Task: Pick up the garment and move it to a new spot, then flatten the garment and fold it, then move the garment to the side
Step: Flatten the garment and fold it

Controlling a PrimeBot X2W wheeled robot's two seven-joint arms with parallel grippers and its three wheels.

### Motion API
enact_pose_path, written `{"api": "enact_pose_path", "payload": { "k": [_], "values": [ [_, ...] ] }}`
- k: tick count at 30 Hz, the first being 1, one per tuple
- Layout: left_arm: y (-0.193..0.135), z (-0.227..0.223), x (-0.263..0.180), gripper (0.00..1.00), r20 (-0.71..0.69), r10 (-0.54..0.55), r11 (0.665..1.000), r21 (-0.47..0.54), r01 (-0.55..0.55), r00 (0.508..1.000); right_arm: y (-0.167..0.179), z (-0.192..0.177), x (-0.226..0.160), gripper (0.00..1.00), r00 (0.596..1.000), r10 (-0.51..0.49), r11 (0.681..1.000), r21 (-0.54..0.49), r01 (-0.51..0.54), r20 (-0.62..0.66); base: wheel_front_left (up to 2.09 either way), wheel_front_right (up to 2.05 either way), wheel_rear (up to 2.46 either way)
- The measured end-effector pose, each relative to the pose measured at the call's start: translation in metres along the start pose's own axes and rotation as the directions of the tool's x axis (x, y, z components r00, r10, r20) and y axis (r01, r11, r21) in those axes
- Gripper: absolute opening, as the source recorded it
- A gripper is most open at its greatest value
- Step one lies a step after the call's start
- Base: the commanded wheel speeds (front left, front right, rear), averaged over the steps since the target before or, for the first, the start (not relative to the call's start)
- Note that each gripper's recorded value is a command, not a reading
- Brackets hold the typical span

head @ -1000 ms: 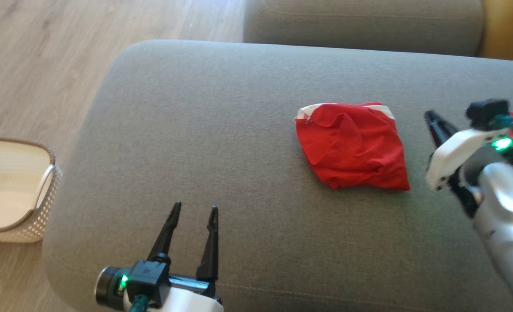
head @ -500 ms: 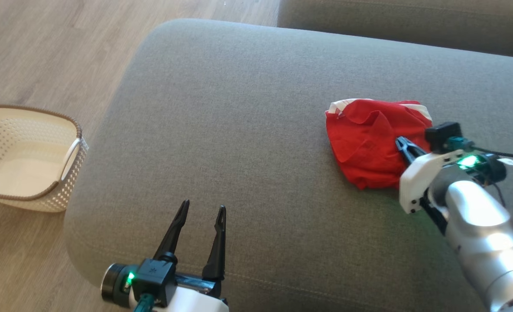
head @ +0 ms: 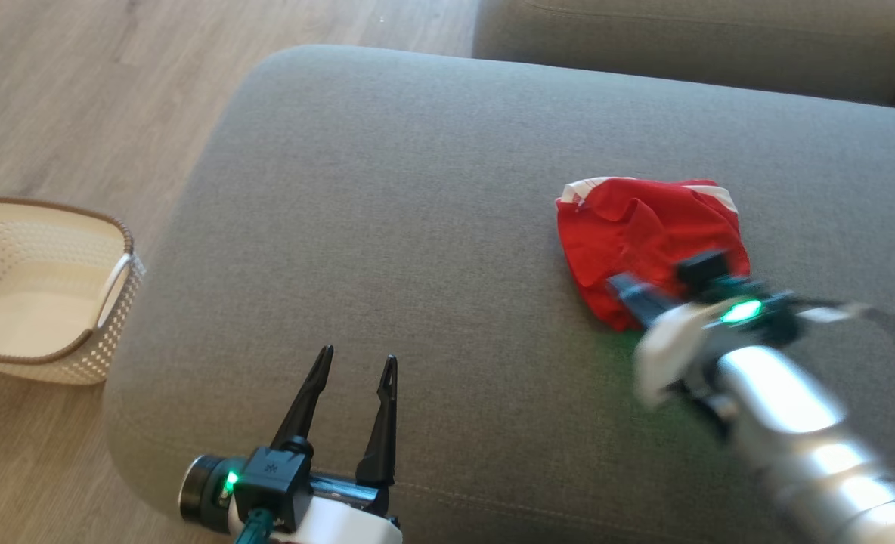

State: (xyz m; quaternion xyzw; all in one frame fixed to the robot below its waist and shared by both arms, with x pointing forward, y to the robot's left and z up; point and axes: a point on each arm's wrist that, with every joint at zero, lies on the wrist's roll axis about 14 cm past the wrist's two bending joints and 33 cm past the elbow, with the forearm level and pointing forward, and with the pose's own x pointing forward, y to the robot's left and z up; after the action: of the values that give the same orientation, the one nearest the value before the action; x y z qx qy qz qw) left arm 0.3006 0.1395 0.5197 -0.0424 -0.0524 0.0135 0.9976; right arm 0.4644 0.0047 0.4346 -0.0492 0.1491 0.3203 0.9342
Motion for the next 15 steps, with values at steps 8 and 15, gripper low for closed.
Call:
{"api": "enact_pose_path", "payload": {
  "k": [8, 15],
  "values": [
    [-0.002, -0.005, 0.003, 1.0, -0.023, -0.004, 1.0, -0.006, 0.004, 1.0, -0.081, 0.026, 0.007, 0.0, 0.99, -0.143, 0.986, -0.082, 0.144, 0.023, 0.0, 0.0, 0.0],
    [0.012, -0.011, 0.009, 1.0, -0.049, 0.046, 0.999, -0.007, -0.047, 0.998, -0.071, 0.016, 0.042, 0.0, 0.996, -0.09, 0.99, -0.112, 0.087, -0.02, 0.0, 0.0, 0.0]
  ]
}}
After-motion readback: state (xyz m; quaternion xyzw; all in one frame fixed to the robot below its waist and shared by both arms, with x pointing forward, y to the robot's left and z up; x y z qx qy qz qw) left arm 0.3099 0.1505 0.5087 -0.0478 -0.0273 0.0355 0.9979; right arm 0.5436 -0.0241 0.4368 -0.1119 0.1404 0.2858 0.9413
